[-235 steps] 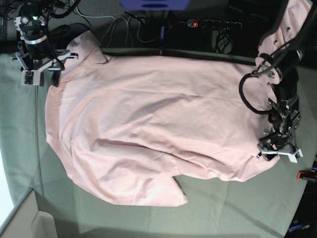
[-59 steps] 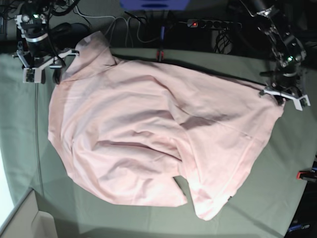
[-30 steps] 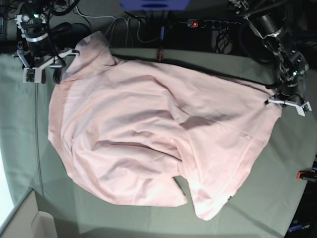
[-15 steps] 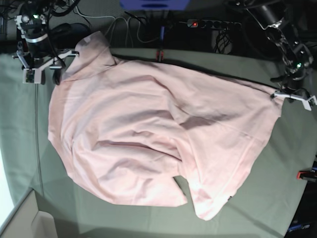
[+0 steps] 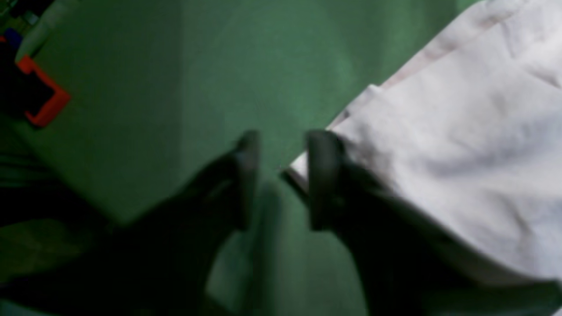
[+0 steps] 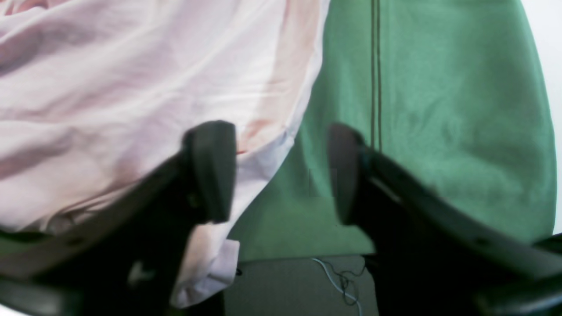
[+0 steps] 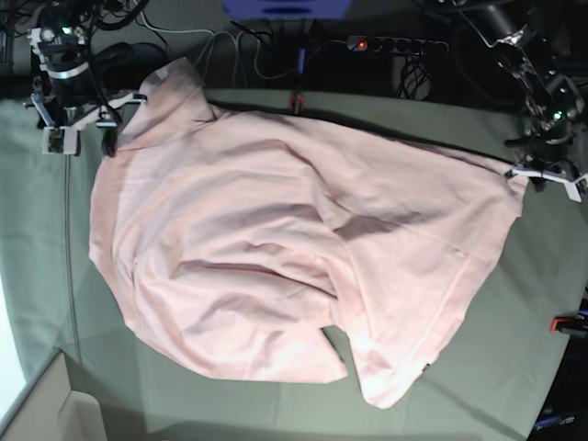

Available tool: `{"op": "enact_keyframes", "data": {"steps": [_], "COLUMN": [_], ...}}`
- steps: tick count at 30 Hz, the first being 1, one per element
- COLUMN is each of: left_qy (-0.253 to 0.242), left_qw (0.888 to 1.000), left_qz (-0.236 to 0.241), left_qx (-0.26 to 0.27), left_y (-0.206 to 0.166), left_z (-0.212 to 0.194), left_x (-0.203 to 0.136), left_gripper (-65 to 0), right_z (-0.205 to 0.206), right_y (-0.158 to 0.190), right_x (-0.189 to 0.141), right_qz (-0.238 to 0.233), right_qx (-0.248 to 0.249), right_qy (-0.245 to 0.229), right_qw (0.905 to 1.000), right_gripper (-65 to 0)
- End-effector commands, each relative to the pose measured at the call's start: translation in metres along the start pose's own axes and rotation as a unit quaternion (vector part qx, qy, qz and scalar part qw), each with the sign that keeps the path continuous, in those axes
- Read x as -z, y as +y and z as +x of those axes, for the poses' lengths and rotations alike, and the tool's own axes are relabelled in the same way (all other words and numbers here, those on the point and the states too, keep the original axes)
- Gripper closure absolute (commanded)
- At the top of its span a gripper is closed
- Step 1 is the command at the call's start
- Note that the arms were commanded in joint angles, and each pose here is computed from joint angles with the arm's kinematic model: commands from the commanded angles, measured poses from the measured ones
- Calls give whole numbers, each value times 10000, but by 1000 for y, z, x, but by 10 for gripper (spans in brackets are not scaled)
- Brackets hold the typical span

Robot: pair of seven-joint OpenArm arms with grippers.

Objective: Layout the t-shirt on the table in an organized manner, then fold the t-shirt properly
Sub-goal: 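Drag the hem edge with the left gripper away from the right gripper, then regrasp the shirt corner with the right gripper and pull it taut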

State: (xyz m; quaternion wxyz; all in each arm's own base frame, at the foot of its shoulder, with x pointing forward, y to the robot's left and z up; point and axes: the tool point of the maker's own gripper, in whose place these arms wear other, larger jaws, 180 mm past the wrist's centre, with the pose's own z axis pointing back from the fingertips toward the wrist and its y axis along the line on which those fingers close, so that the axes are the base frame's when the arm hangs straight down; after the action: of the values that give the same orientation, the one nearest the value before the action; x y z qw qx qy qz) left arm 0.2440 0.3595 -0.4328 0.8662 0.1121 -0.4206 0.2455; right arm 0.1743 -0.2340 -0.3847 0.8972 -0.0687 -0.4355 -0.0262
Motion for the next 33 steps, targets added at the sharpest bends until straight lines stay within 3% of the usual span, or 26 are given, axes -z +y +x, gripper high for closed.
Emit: {"op": "enact_keyframes", "data": {"steps": [1,5,21,24,28,31,33], "left_qy": [-294,-297,466,565,588,540,426], "left_qw": [9996,9995,9977,9970,9969,9972,9979], "left_qz": [-13,-48,-287,-310,-437,-445,-404], "left_qx": [10,9,-411,-428,-298,-276,-269], "left_y": [0,-3,-26,-29,-39,-40,-36], "left_z": [20,20,-29,-37,-37,-33,-25], "left_x": [1,2,33,34,35,34,32], "left_gripper": [-251,-265,-260,-195,-11,-9,0], "right_z": [7,-6,-34,-43,-53,-61,-67], "right_y": [2,8,11,9,5,0,-2], "right_x": [-3,5,45,51,57,59,60], "right_qz": [7,83,210,228,245,242,241], "right_qx": [79,218,565,572,576,551,543], "right_qy": [-181,-28,350,471,615,732,814], "right_qw": [9998,9997,9976,9970,9961,9955,9949], "right_gripper": [-397,-440,-440,-440,-439,-407,-330]}}
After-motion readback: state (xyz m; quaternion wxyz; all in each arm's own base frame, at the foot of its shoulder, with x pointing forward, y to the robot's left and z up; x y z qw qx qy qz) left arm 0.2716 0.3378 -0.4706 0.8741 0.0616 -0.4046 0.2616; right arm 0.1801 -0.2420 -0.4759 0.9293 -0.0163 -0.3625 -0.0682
